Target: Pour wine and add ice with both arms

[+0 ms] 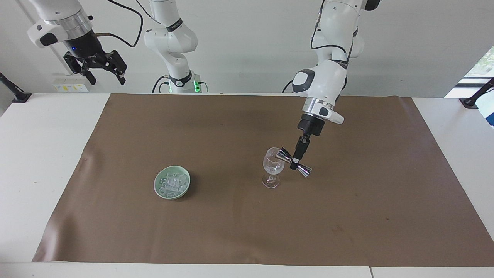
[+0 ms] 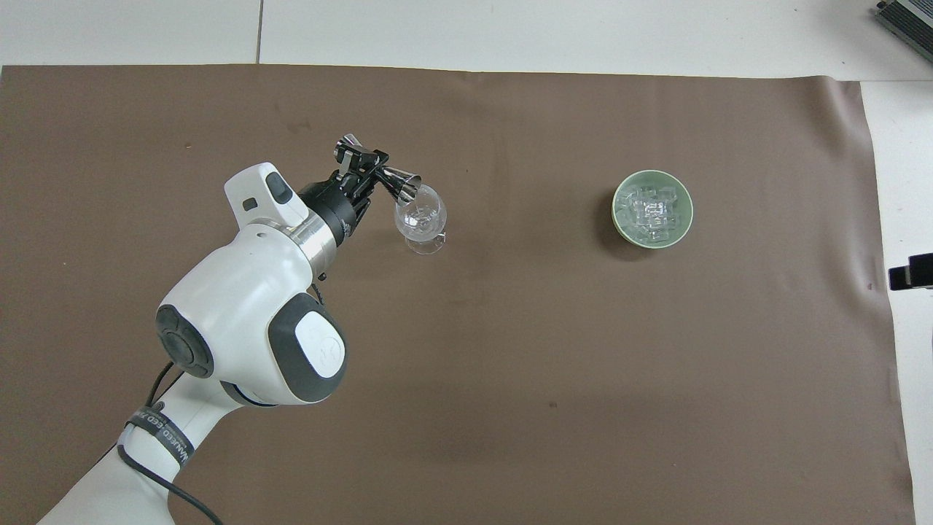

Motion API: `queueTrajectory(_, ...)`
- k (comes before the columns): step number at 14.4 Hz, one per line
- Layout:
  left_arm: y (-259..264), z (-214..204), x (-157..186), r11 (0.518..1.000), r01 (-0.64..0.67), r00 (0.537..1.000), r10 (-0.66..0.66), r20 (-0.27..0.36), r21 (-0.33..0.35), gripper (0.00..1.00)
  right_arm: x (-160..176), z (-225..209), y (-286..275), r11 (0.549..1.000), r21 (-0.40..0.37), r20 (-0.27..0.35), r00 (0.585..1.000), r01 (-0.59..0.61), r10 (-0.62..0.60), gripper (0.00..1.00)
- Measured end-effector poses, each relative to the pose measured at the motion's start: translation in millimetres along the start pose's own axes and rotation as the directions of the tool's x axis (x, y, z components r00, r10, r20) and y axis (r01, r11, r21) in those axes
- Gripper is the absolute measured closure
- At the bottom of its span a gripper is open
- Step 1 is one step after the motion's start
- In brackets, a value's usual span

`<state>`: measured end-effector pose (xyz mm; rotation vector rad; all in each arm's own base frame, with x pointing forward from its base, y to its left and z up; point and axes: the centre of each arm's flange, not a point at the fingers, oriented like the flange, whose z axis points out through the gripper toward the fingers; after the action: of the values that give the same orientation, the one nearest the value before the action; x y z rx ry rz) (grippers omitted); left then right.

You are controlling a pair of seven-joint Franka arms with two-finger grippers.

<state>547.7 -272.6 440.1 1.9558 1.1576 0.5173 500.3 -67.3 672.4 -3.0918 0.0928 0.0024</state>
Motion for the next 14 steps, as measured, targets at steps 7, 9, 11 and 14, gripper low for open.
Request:
queueTrajectory(7, 0.8, -2.3, 1.3, 0.999, -0.051, 0.999, 0.051, -0.002, -0.002, 0.79, 0.0, 0.0, 0.5, 1.000, 0.000, 0.000, 1.000, -0.001, 0.001, 0.00)
queueTrajectory(9, 1.3, -3.2, 1.9, 0.998, -0.058, 0.998, 0.058, -0.003, -0.003, 0.79, -0.2, -0.1, 2.6, 1.000, 0.000, 0.000, 1.000, -0.005, 0.005, 0.00)
queueTrajectory(11, 1.2, -3.5, 2.1, 0.997, -0.075, 0.997, 0.075, -0.004, -0.003, 0.79, -0.4, -0.2, 5.6, 1.000, 0.001, 0.000, 1.000, -0.011, 0.011, 0.00)
queueTrajectory(14, 1.1, -3.7, 2.6, 0.996, -0.094, 0.996, 0.094, -0.005, -0.003, 0.79, -0.7, -0.4, 8.7, 1.000, 0.001, -0.001, 1.000, -0.017, 0.017, 0.00)
